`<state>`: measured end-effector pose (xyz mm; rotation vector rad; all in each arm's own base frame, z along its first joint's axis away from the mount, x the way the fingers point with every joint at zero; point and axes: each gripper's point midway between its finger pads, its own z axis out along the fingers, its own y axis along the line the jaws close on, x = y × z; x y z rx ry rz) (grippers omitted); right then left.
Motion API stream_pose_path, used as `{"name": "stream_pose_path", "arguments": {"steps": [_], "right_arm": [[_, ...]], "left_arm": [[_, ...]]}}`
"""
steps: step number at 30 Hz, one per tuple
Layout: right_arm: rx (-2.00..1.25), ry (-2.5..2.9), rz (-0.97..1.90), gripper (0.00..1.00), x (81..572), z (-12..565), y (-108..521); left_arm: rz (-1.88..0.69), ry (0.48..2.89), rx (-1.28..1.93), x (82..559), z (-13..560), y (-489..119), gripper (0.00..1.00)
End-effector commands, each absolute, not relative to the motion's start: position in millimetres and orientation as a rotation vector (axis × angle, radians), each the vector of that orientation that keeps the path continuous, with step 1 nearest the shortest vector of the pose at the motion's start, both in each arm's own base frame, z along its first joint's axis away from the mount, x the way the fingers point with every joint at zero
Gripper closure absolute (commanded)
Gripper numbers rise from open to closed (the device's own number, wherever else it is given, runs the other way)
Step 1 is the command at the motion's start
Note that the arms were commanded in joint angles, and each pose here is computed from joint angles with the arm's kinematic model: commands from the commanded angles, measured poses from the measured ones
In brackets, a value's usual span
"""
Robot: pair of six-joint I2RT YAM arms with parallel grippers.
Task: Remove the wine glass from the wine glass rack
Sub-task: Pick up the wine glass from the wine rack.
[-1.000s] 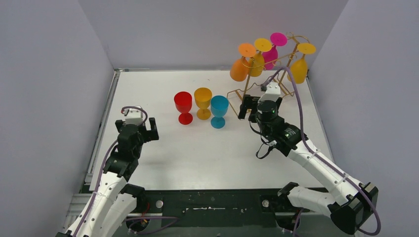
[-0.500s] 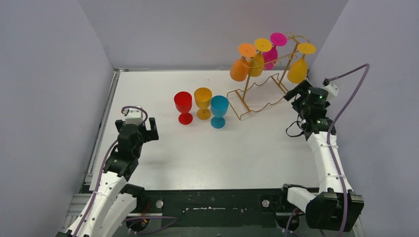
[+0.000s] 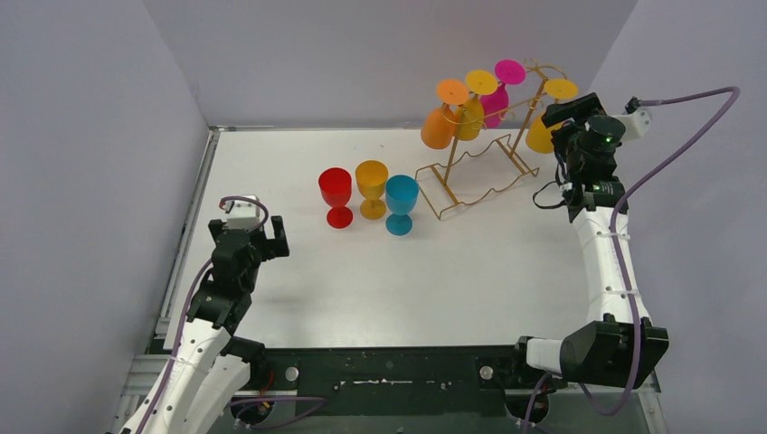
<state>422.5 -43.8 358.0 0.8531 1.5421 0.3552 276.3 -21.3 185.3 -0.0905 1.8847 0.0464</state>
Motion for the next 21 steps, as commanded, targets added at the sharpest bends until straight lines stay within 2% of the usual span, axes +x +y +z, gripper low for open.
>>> {"name": "stream_pose_path", "arguments": {"steps": [1, 7, 21], "right_arm": [[0.929, 1.368, 0.412, 0.29, 440.1, 396.3, -63.5], [1.012, 1.299, 0.526, 0.41, 454.2, 394.2, -76.1], [0.974, 1.242, 0.653, 0.49, 458.8, 373.6, -89.3]], "left_arm": [[0.034, 1.827, -0.091, 281.4, 202.5, -21.2, 0.03], [0.038, 1.825, -0.098, 281.5, 203.5, -19.0, 0.03], [0.035, 1.815, -0.100, 279.8, 206.4, -17.8, 0.03]]}}
